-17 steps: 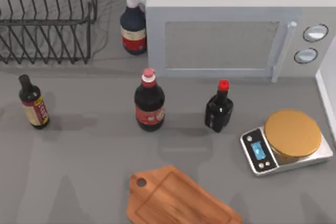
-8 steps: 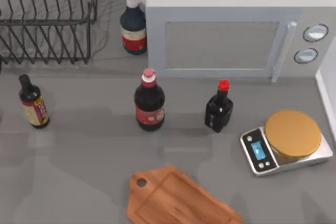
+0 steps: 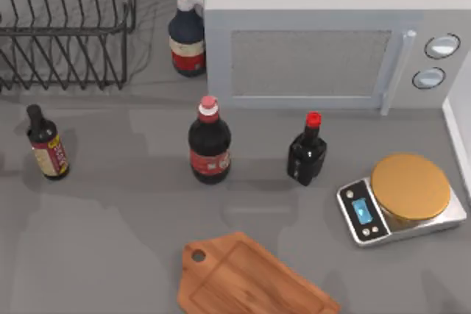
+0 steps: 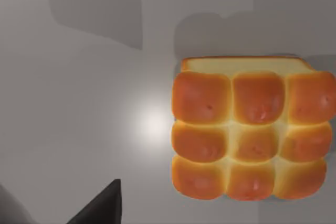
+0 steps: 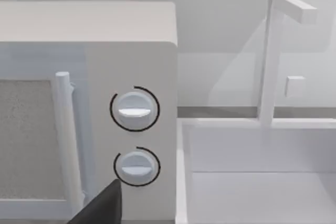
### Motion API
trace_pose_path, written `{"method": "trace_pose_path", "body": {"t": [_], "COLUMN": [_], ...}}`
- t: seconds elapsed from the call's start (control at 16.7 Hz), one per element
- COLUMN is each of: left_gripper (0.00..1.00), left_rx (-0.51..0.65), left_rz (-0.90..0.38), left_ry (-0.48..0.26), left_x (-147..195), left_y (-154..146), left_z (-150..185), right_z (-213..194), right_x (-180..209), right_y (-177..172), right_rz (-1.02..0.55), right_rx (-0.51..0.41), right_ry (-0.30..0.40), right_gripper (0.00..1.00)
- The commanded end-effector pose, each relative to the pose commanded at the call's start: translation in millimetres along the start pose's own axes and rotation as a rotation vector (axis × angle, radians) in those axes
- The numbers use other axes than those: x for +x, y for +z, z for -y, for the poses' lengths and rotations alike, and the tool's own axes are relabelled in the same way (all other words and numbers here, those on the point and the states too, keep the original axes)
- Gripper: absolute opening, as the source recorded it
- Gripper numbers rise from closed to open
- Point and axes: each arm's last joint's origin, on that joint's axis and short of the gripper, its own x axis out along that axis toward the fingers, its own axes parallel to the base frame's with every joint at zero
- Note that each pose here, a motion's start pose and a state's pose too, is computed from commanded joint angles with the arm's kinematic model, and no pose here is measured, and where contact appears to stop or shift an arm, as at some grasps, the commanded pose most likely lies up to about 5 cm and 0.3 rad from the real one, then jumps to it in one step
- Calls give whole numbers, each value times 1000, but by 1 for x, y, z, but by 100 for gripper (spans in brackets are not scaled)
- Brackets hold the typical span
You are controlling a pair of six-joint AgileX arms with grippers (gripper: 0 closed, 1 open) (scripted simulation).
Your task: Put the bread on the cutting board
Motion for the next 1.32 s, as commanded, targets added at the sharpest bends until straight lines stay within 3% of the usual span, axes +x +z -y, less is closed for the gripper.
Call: {"method": "trace_pose_path", "body": {"t": [0.42,0.96,1.26,1.32], "left_gripper": [100,100,100,92], "left_rx": [1,-2,0,0], "left_rz": [-2,-4,-5,-5], "left_ry": [0,0,-1,-1], "left_x": [4,66,71,71], "left_y": [1,1,1,1], "left_z": [0,-3,0,0], "right_z": [0,0,0,0], "right_x": [0,0,0,0], "right_y": [0,0,0,0], "right_rz": [0,0,0,0], "right_rx": [0,0,0,0], "right_ry": [0,0,0,0], "right_gripper": [100,100,100,100]}}
